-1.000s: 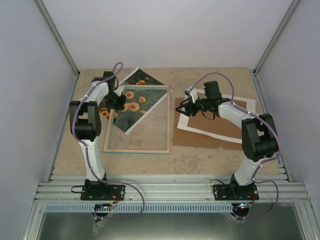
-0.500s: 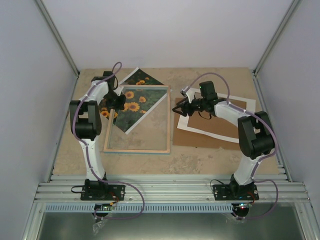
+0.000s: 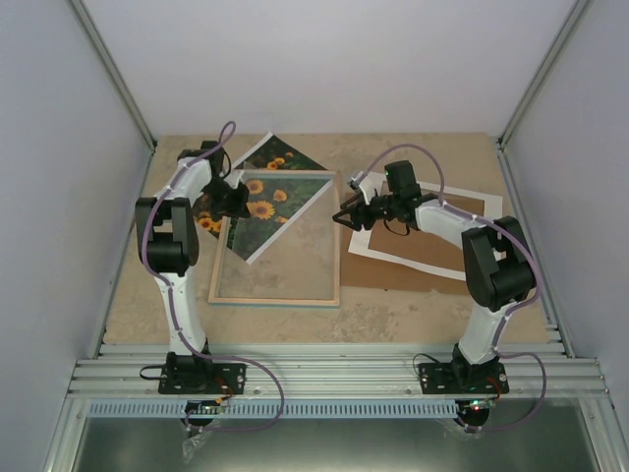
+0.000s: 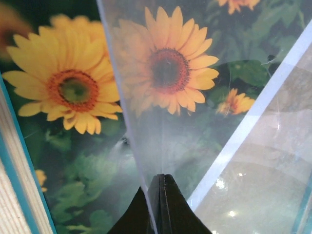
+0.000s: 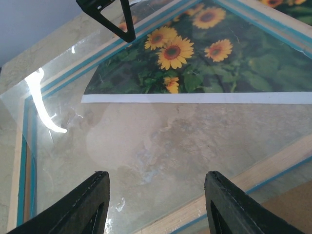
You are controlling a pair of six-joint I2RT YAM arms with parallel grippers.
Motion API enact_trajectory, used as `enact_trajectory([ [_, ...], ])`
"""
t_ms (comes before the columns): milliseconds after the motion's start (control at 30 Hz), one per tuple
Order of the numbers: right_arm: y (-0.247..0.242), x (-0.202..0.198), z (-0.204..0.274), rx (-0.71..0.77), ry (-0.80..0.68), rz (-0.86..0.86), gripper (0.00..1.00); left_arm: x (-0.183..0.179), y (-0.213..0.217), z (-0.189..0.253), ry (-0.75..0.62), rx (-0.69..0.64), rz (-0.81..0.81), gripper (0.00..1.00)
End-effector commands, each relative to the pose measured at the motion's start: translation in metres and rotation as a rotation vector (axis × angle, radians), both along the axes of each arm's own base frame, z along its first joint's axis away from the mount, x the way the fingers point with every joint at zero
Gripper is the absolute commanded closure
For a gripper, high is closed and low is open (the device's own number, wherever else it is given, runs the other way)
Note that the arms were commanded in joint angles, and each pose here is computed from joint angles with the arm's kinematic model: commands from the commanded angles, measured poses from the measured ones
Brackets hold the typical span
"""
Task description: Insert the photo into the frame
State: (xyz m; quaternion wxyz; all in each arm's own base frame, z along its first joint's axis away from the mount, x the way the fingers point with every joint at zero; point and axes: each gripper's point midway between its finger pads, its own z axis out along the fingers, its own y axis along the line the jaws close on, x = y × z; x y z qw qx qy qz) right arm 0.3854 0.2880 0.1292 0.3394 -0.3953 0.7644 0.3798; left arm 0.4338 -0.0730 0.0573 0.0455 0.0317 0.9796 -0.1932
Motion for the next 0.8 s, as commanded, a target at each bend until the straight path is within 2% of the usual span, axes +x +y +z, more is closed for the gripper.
enact_trajectory([
  [0,0.003,0.005,0.0,0.004,-0.012,0.002,0.45,-0.015,-0.005,0.003,0.06,-0.018,-0.006,1.0],
  [767,0.0,0.009,-0.012,-0.034,-0.008,-0.018,0.45,-0.021,-0.018,0.043,0.02,-0.131,-0.006,1.0],
])
